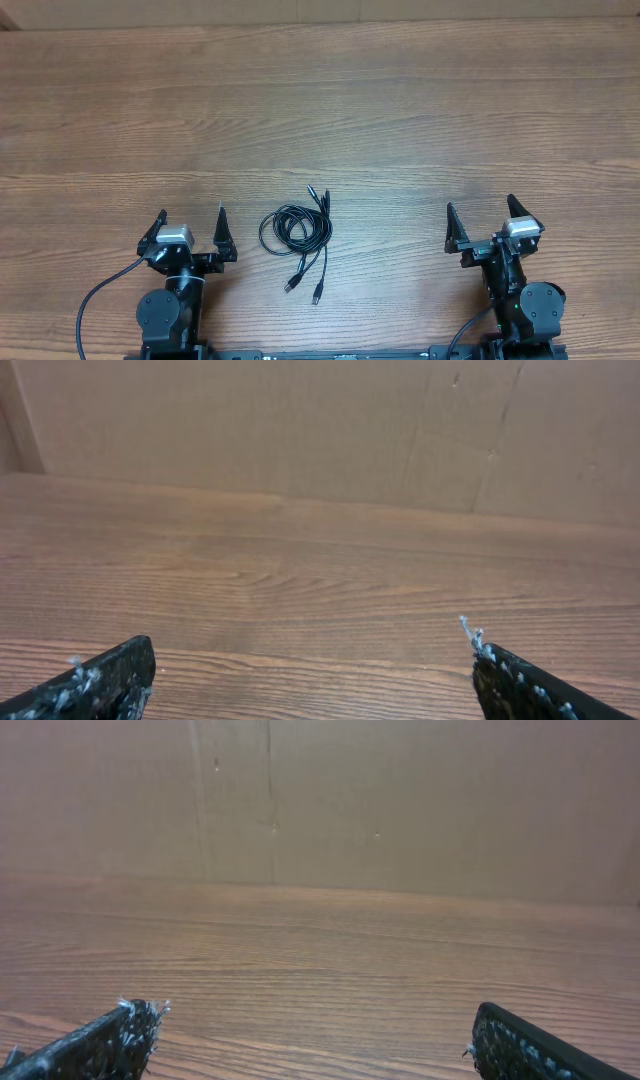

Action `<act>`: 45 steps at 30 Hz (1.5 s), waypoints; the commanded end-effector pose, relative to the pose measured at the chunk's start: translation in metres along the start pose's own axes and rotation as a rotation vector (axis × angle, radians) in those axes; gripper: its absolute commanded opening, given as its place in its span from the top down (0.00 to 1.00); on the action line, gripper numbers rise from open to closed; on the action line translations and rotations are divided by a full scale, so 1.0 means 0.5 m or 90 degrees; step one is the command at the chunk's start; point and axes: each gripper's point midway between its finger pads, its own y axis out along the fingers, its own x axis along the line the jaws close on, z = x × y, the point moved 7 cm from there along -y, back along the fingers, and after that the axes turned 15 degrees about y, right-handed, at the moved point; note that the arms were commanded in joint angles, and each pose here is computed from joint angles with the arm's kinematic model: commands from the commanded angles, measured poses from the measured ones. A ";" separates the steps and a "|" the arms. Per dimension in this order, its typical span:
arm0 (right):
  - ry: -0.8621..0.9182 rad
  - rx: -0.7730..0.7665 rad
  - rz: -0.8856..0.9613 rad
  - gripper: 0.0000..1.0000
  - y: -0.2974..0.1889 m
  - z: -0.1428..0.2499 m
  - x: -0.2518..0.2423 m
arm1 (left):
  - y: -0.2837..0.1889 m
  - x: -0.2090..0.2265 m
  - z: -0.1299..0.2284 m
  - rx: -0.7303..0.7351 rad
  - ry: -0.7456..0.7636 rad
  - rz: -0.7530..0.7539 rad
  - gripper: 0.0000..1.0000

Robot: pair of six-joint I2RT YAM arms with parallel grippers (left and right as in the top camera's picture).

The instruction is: Untangle cables

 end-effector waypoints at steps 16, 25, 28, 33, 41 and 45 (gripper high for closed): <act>-0.001 -0.003 0.006 0.00 0.000 0.004 -0.004 | 0.000 0.001 0.001 -0.002 0.008 -0.001 0.00; -0.001 -0.003 0.006 0.00 0.000 0.004 -0.004 | 0.000 0.001 0.001 -0.002 0.008 -0.001 0.00; -0.001 -0.003 0.006 0.00 0.000 0.004 -0.004 | 0.000 0.001 0.001 -0.002 0.008 -0.001 0.00; -0.001 -0.003 0.006 0.00 0.000 0.004 -0.004 | 0.000 0.001 0.001 -0.002 0.008 -0.001 0.00; -0.001 -0.003 0.006 0.00 0.000 0.004 -0.004 | 0.000 0.001 0.001 -0.002 0.008 -0.001 0.00; -0.001 -0.003 0.006 0.00 0.000 0.004 -0.004 | 0.000 0.001 0.001 -0.002 0.008 -0.001 0.01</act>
